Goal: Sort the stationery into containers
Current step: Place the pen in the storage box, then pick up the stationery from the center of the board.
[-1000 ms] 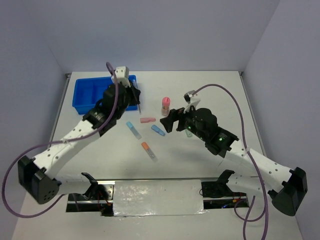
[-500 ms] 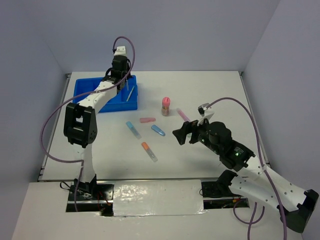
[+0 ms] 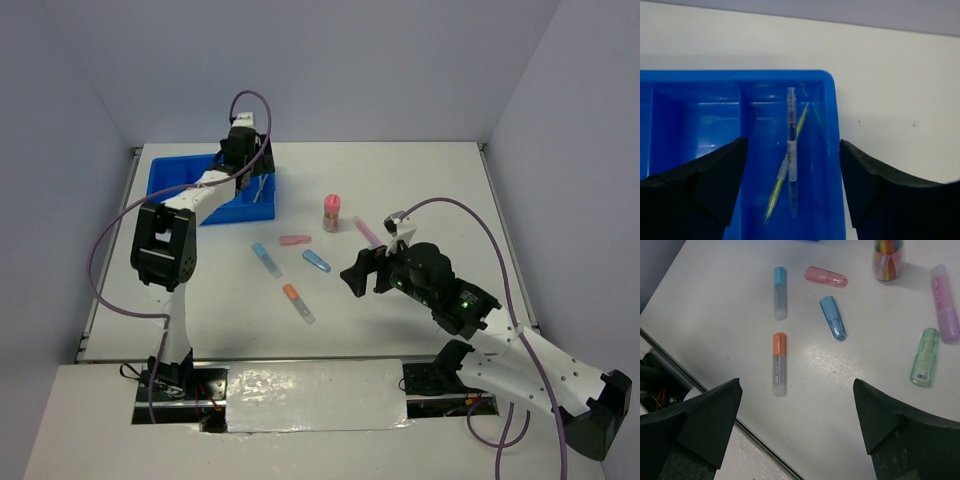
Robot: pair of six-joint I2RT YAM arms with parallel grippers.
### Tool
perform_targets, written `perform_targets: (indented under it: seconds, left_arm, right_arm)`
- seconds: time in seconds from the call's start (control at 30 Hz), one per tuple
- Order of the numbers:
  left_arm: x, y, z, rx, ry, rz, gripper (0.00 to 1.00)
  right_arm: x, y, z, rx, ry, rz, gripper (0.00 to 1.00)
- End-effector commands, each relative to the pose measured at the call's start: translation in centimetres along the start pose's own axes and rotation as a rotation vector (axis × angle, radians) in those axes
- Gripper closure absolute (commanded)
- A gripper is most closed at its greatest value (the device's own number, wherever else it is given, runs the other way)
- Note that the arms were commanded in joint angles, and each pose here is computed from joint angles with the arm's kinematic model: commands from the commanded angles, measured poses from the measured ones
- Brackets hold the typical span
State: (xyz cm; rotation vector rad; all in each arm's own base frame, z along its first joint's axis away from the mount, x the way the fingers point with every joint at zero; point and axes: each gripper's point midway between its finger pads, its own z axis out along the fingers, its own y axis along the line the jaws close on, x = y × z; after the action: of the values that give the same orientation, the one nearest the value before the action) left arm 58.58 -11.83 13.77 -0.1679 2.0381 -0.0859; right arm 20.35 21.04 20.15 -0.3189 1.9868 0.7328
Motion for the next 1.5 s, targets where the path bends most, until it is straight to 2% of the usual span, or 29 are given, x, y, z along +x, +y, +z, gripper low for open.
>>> perform_targets:
  seconds: [0.0,0.03,0.17,0.3,0.37,0.53,0.57,0.6,0.63,0.8,1.07,1.17,1.3,1.47]
  left_arm:
    - [-7.8,-0.6,-5.7,0.02,-0.145,-0.068,0.12]
    - [-8.1,-0.2,-6.7,-0.004,-0.133,-0.074,0.07]
    - [-10.1,0.4,-13.2,-0.012,-0.131,-0.15,0.02]
    - [-5.0,0.6,-17.0,-0.074,0.018,-0.177,0.01]
    - [-1.2,-0.3,-18.8,-0.072,0.125,-0.193,0.03]
    - [7.8,-1.8,-22.4,-0.154,0.294,-0.243,0.04]
    - [9.2,-2.1,-23.0,-0.183,0.326,-0.289,0.04]
    - [10.5,-2.2,-23.4,-0.205,0.345,-0.29,0.04]
    - [11.1,-2.7,-24.0,-0.251,0.311,-0.33,0.01]
    - [15.5,-3.0,-22.8,-0.296,0.387,-0.331,0.03]
    - [19.9,-1.4,-19.4,-0.431,0.493,-0.306,0.09]
    - [21.0,-0.5,-18.8,-0.45,0.496,-0.322,0.11]
    - [22.5,0.5,-17.9,-0.471,0.528,-0.331,0.19]
    - [24.3,1.1,-17.0,-0.451,0.567,-0.323,0.42]
  right_arm:
    - [-1.7,1.1,-0.4,-0.041,-0.048,-0.005,0.0]
    - [-1.7,1.2,-0.4,-0.045,-0.053,-0.003,0.0]
    - [-1.8,1.0,-0.8,-0.041,-0.065,0.005,0.0]
    - [-1.8,1.5,-1.0,-0.061,-0.061,0.012,0.0]
    - [-1.7,1.8,-1.1,-0.079,-0.052,0.014,0.0]
    - [-0.8,2.0,-1.1,-0.095,-0.012,0.004,0.0]
    - [-0.5,2.1,-1.0,-0.099,0.002,0.002,0.0]
    - [-0.2,2.2,-0.9,-0.101,0.015,0.002,0.0]
    - [0.0,2.1,-0.9,-0.098,0.022,0.003,0.0]
    - [0.8,2.7,-1.0,-0.125,0.028,0.027,0.0]
    - [2.0,2.2,-1.3,-0.112,0.057,0.018,0.0]
    - [2.0,2.2,-1.3,-0.113,0.058,0.01,0.0]
    - [2.2,2.1,-1.1,-0.11,0.065,0.004,0.0]
    - [2.1,2.4,-0.7,-0.122,0.069,-0.001,0.0]
